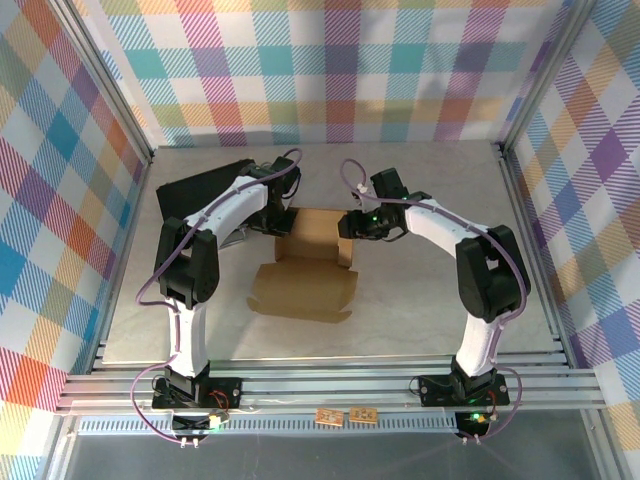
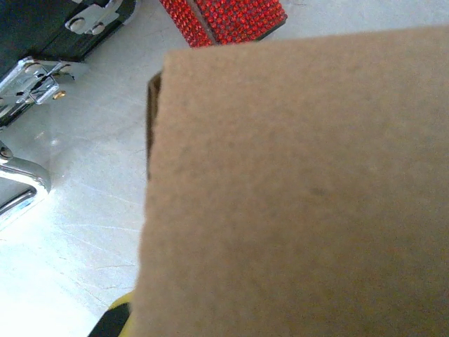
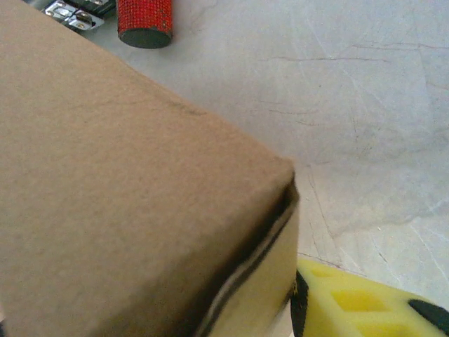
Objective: Fold the paper box
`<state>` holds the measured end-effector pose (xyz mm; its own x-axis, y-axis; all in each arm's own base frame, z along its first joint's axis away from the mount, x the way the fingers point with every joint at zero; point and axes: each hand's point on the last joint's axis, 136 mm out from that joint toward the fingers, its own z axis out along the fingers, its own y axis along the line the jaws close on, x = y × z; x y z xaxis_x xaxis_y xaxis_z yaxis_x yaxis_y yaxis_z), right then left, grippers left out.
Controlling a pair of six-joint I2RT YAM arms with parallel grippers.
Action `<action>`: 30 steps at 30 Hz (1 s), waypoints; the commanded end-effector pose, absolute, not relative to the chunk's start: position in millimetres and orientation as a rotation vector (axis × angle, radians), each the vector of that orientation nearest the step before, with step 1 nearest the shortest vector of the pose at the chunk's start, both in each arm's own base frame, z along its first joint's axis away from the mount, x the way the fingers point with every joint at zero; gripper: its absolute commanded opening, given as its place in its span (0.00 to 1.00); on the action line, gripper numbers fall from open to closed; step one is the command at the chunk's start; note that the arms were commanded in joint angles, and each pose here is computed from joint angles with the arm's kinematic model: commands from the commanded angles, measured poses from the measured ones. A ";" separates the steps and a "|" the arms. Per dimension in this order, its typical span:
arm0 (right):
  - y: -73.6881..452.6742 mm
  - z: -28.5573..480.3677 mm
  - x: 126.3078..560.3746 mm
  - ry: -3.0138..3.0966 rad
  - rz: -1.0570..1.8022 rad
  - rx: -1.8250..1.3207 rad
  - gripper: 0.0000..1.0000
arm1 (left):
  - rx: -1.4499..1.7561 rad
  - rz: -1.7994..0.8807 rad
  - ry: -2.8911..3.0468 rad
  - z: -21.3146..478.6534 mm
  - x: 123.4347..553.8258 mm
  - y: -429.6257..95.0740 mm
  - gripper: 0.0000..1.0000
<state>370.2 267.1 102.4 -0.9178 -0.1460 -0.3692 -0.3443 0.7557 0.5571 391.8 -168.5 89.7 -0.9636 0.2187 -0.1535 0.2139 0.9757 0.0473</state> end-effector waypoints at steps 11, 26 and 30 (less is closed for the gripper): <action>264.9 94.1 374.4 2.657 0.633 -0.488 0.28 | 0.325 0.115 3.018 77.4 385.1 -164.9 0.00; 233.8 77.3 378.7 2.750 0.082 -0.403 0.05 | 0.300 0.142 3.021 78.2 385.2 -167.3 0.00; 233.1 81.4 380.1 2.752 -0.070 -0.347 0.00 | 0.284 0.159 3.022 77.2 384.0 -169.4 0.00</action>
<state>388.3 245.6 85.3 -0.8872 -0.2325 -0.3986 -0.2713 0.9615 0.0430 387.2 -172.4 89.2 -0.9724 0.1939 -0.1301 0.1875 0.9804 0.0598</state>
